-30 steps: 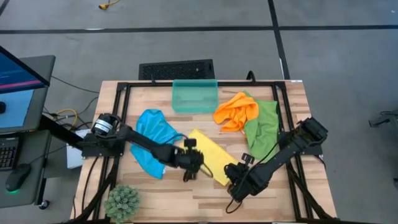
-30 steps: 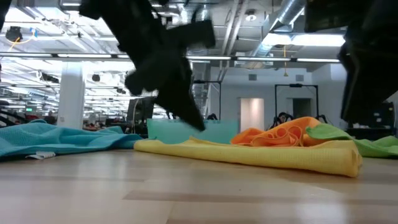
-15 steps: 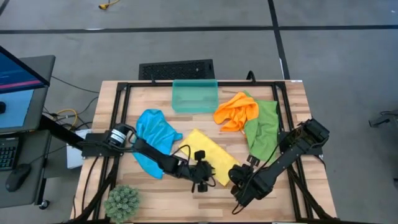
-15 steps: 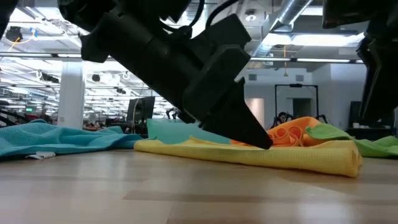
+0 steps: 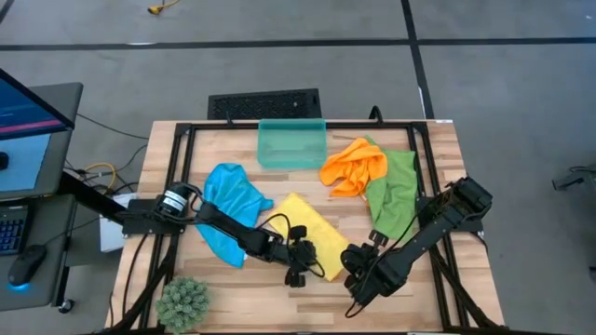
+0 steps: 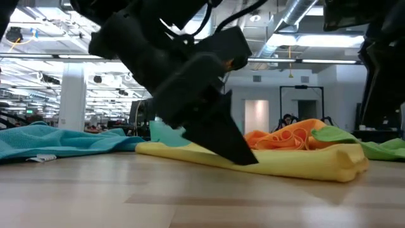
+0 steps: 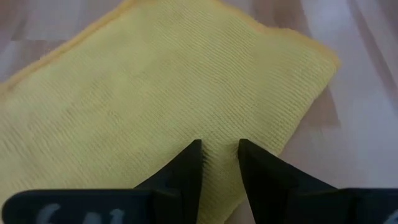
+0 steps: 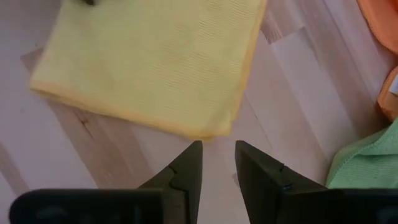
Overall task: Roll microfiber towels into tight, uniform cylinder then place into a basket
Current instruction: Fold the yellow microfiber towel
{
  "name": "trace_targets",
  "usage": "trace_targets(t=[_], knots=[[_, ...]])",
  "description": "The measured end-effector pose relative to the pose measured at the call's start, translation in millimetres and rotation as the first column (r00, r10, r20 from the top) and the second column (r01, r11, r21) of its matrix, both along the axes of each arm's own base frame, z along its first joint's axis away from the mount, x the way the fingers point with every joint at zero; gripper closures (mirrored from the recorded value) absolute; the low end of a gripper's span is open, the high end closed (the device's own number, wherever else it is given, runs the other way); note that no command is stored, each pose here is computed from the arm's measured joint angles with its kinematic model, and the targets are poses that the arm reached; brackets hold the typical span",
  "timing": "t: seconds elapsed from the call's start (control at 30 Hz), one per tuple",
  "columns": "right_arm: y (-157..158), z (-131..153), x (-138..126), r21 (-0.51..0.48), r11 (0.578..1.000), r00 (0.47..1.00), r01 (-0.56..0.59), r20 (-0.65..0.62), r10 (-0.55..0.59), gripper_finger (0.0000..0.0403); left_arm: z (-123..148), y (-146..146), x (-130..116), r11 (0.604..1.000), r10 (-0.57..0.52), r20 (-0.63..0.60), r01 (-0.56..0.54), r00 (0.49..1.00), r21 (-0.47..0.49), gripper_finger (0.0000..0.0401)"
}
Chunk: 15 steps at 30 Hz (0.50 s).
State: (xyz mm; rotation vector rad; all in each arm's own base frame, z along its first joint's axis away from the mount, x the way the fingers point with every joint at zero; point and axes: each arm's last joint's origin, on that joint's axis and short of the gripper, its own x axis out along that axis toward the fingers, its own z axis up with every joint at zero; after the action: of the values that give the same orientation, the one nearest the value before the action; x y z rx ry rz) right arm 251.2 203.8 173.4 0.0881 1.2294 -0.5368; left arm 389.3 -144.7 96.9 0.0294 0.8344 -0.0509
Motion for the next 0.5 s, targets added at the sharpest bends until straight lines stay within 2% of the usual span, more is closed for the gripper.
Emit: trace_targets(t=[0.13, 0.23, 0.5], knots=[[0, 0, 0, -0.001, 1.0, 1.0, 0.0, -0.002, 0.0, 0.0285, 5, -6, -3, 0.992, -0.116, -0.137, 0.122, 0.984, 0.041, 0.0301], [0, 0, 0, -0.001, 1.0, 1.0, 0.0, -0.001, 0.0, 0.0285, 14, -12, -4, 0.982, -0.156, -0.242, 0.178, 0.958, 0.07, 0.0301], [-1, 0, 2, 0.005, 1.0, 1.0, 0.006, 0.01, -0.006, 0.0285, 40, -35, -17, 0.919, -0.248, -0.479, 0.361, 0.842, 0.16, 0.0301]])
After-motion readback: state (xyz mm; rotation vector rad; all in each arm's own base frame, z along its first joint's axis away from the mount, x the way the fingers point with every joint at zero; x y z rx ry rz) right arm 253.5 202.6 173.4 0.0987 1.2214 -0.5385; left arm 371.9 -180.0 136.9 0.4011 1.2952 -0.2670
